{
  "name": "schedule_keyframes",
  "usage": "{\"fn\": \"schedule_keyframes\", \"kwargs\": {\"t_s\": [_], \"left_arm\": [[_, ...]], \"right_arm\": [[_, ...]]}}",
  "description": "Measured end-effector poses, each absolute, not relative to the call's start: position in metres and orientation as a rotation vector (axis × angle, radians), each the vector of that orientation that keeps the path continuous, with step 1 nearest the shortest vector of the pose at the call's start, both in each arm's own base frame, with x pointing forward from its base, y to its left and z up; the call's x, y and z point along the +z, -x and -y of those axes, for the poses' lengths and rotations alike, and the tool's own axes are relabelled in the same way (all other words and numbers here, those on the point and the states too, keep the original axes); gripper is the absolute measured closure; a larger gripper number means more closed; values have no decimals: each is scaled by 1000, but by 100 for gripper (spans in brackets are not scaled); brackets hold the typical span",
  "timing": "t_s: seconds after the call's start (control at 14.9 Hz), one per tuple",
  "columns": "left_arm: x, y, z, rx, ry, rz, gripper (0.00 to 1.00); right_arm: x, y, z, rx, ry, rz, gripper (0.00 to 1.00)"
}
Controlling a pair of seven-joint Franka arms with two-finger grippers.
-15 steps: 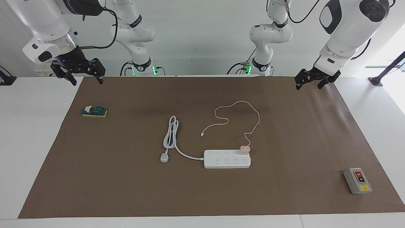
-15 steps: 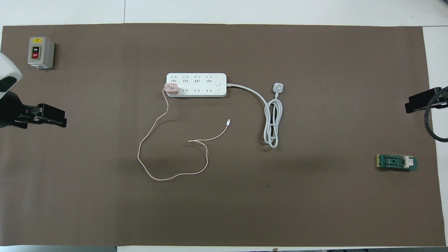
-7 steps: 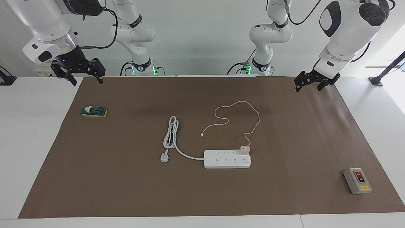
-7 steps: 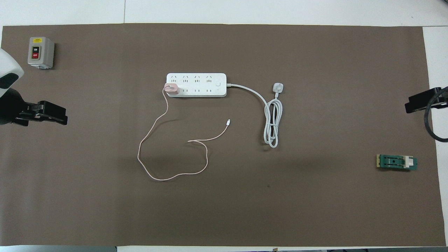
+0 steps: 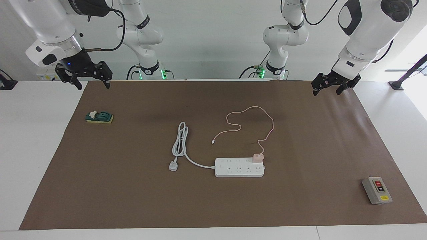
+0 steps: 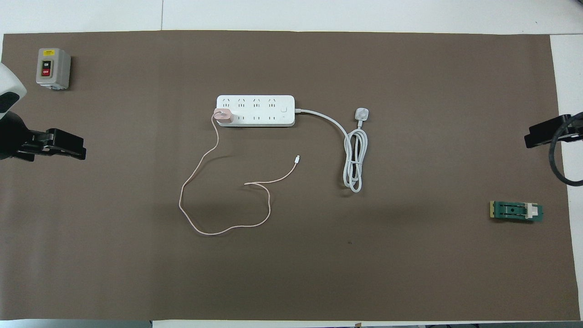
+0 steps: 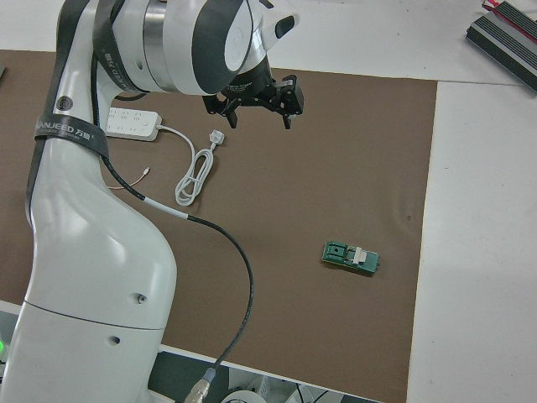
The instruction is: Plug charger into power strip
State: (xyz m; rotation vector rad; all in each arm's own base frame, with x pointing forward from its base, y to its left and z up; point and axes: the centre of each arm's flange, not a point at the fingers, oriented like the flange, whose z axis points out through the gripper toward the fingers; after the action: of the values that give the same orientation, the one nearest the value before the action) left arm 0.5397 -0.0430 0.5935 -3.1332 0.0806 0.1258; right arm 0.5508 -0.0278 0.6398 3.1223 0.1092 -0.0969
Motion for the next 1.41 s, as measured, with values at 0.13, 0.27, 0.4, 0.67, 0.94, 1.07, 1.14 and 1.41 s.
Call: {"fn": "schedule_keyframes", "kwargs": {"t_s": [0.13, 0.27, 0.4, 0.67, 0.94, 1.07, 1.14, 1.41], "left_arm": [[595, -540, 43, 121, 3133, -81, 0], [600, -541, 43, 102, 3135, -81, 0], [606, -541, 43, 81, 3136, -80, 0], [608, -542, 43, 75, 3137, -79, 0], [604, -543, 44, 86, 3136, -82, 0], [601, -545, 44, 96, 3135, -82, 0], [600, -545, 44, 97, 3135, -82, 0], [601, -545, 44, 96, 3135, -82, 0]], "right_arm": [[640, -551, 28, -97, -3122, -109, 0], [640, -551, 28, -97, -3122, -110, 0], [640, -551, 28, -97, -3122, -110, 0], [640, -551, 27, -98, -3122, -110, 0], [640, -551, 27, -98, -3122, -110, 0], [640, -551, 27, -98, -3122, -110, 0], [640, -551, 27, -98, -3122, -110, 0], [640, -551, 27, -98, -3122, -110, 0]]}}
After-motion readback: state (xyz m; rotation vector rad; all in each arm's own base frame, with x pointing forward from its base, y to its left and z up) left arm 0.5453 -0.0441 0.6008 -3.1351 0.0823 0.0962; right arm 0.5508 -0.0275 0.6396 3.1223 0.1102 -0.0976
